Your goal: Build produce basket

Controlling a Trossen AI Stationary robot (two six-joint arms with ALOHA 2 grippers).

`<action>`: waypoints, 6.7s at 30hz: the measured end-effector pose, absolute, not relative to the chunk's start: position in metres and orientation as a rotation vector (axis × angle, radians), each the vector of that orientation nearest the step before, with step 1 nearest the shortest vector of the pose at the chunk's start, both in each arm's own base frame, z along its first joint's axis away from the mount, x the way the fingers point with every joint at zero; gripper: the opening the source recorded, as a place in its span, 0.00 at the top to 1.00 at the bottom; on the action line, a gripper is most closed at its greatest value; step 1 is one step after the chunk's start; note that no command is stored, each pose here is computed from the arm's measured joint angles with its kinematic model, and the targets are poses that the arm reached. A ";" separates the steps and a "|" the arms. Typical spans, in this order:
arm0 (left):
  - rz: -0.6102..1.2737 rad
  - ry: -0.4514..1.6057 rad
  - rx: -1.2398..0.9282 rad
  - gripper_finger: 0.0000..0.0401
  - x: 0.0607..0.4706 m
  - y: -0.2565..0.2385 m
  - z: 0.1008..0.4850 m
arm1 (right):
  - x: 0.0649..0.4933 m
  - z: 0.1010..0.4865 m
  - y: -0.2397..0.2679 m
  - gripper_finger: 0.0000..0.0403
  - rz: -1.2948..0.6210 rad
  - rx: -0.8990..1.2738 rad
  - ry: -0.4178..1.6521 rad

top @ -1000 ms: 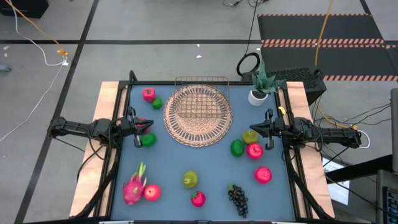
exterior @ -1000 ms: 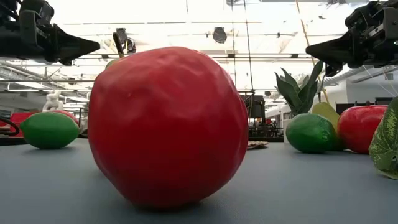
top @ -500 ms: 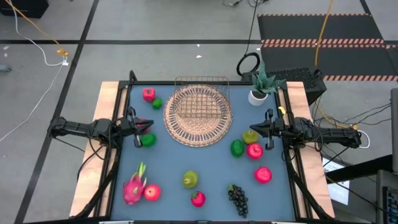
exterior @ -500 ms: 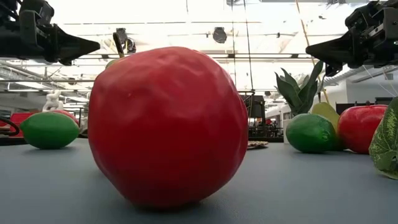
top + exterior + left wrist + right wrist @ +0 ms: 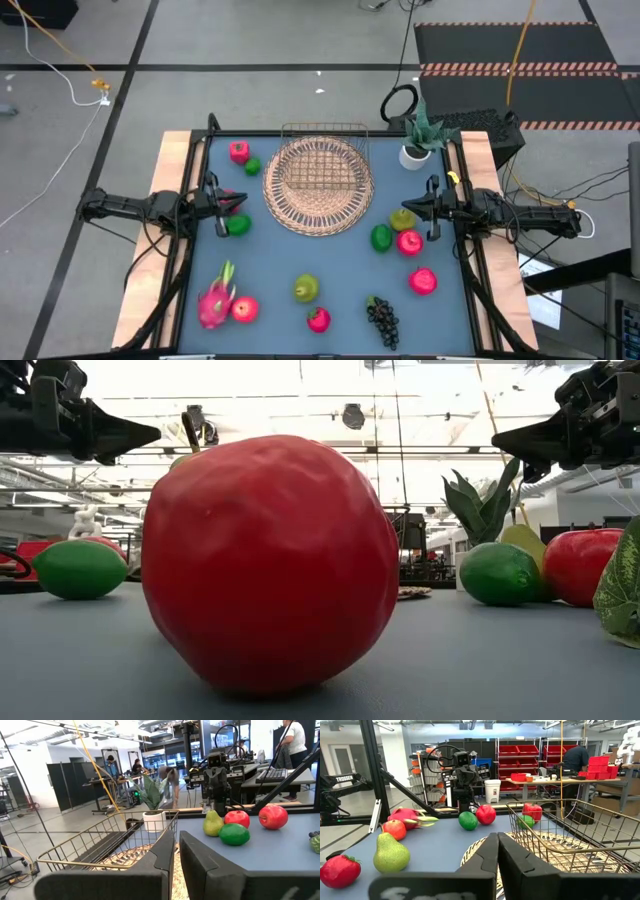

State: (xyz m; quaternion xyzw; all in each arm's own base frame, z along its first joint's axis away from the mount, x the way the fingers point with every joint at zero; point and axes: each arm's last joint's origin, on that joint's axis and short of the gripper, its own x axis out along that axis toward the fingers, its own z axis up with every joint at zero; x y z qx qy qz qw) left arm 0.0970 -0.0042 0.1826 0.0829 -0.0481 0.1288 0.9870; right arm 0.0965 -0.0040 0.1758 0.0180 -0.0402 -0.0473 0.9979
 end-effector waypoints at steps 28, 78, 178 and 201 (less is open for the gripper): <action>0.673 -0.162 0.212 0.92 0.091 0.011 0.197 | 0.098 0.182 -0.014 1.00 -0.428 0.321 -0.194; 1.286 0.620 -0.397 0.00 0.137 0.162 0.170 | 0.140 0.167 -0.019 0.13 -0.571 0.359 -0.112; 0.912 0.332 -0.325 0.23 0.160 0.141 0.223 | 0.147 0.159 -0.015 0.14 -0.320 0.608 -0.042; 0.567 0.739 -0.143 0.23 0.312 0.175 0.278 | 0.146 0.157 -0.022 0.14 -0.389 0.601 -0.045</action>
